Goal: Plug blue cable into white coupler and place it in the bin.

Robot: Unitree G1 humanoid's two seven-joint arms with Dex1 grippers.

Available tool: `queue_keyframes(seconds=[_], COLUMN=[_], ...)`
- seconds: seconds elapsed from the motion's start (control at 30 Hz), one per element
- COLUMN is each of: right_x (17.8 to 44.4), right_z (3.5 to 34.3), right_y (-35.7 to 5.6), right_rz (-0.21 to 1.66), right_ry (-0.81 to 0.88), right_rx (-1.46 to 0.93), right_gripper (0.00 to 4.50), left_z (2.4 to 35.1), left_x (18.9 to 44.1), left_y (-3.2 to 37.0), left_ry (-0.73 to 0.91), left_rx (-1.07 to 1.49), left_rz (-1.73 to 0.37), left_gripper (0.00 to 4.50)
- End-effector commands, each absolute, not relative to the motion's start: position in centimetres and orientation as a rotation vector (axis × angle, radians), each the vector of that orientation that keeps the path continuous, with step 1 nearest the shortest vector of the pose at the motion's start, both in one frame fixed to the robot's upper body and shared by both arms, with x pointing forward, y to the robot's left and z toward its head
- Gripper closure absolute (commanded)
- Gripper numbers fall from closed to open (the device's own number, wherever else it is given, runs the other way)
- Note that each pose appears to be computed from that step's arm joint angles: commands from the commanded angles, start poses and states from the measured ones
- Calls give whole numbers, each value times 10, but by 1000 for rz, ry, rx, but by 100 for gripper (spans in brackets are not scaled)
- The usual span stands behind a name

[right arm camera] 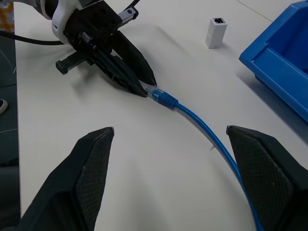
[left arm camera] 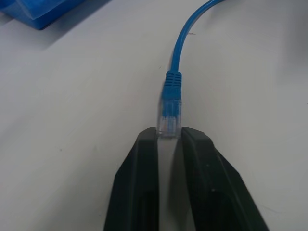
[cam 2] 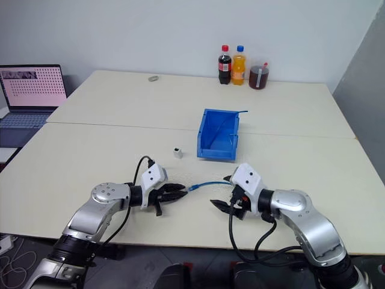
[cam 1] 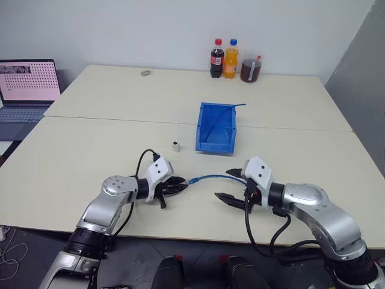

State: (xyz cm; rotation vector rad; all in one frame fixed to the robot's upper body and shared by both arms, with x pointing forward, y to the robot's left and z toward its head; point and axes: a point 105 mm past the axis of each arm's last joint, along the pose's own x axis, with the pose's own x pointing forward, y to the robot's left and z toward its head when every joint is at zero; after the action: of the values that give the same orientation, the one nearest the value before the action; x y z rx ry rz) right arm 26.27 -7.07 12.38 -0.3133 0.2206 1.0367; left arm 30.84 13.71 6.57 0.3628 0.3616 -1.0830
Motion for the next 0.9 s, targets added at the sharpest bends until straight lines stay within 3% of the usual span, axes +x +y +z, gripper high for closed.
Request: queue_keyframes(seconds=[0.03,0.23,0.4,0.6,0.9], right_x=[262,261,254,227,230], right_z=[137,138,140,129,142], right_y=[-72,-73,-75,-79,-77], right_rz=[1023,1026,1038,1095,1053], right_ry=[164,158,132,184,191], right_rx=[-323,-331,-293,-186,166], right_gripper=[53,53,53,53,53], left_z=[32,42,74,108,151], left_x=[290,296,300,285,271], left_y=[129,132,126,112,107], left_ry=[495,431,297,279,290], left_rx=[344,346,233,84,-231], left_rz=[-1155,-1145,-1177,-1296,-1361], left_gripper=[428,428,428,428,428])
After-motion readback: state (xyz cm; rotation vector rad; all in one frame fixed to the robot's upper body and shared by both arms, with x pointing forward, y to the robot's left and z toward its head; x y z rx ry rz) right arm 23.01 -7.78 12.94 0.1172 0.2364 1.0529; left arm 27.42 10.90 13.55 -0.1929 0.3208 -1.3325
